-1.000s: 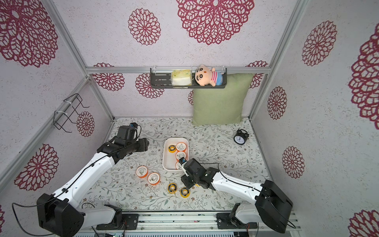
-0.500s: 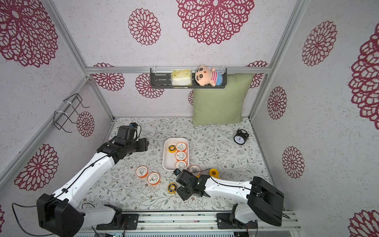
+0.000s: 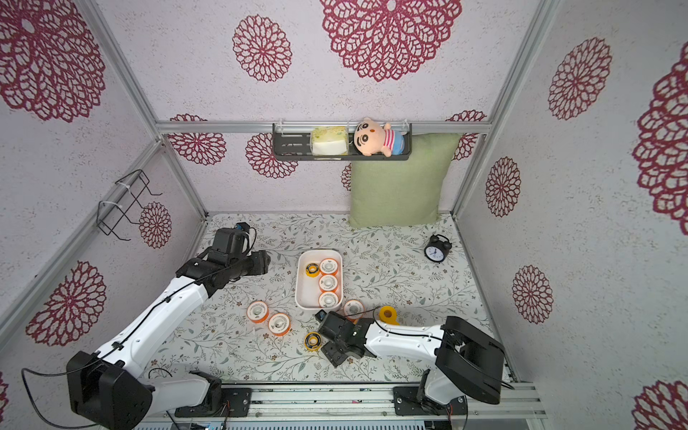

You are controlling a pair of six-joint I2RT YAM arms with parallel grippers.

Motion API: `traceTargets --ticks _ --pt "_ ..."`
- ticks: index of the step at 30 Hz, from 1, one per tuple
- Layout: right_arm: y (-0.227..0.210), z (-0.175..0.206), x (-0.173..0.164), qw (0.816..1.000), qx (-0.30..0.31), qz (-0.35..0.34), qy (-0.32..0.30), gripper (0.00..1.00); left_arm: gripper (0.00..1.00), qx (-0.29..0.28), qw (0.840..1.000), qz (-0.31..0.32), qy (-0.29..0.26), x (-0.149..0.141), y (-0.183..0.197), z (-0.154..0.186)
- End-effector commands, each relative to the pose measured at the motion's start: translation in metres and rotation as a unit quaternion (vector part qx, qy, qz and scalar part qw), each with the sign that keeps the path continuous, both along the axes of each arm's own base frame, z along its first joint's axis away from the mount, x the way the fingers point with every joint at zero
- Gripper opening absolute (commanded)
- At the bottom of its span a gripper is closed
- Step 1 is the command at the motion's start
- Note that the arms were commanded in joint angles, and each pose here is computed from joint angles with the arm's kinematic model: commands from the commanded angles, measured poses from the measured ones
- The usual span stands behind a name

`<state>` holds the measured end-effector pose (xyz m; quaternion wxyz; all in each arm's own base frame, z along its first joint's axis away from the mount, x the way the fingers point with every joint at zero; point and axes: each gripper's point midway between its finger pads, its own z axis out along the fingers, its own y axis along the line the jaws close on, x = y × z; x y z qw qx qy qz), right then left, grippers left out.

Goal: Put the sealing tape into the storage box
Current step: Pick up the sealing tape at the center of the board.

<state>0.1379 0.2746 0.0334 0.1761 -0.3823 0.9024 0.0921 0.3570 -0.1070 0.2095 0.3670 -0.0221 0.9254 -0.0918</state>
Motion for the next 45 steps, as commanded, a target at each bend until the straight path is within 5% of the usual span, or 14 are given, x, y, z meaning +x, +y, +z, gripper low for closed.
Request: traceTargets --ticks 1,25,36,45 --pt "0.001 0.002 0.000 1.000 -0.005 -0.004 -0.001 0.71 0.63 0.001 1.000 0.007 -0.007 0.001 0.004 0.002" --pt "0.002 0.003 0.000 1.000 0.003 -0.007 -0.003 0.54 0.63 0.003 1.000 0.009 -0.005 0.002 0.004 0.002" --pt "0.014 0.053 0.020 0.992 0.125 -0.034 -0.005 0.52 0.63 0.002 1.000 0.008 -0.006 0.002 0.004 0.003" --pt "0.021 0.125 0.077 0.965 0.253 -0.055 -0.048 0.51 0.63 0.001 1.000 0.007 -0.005 0.003 0.003 0.002"
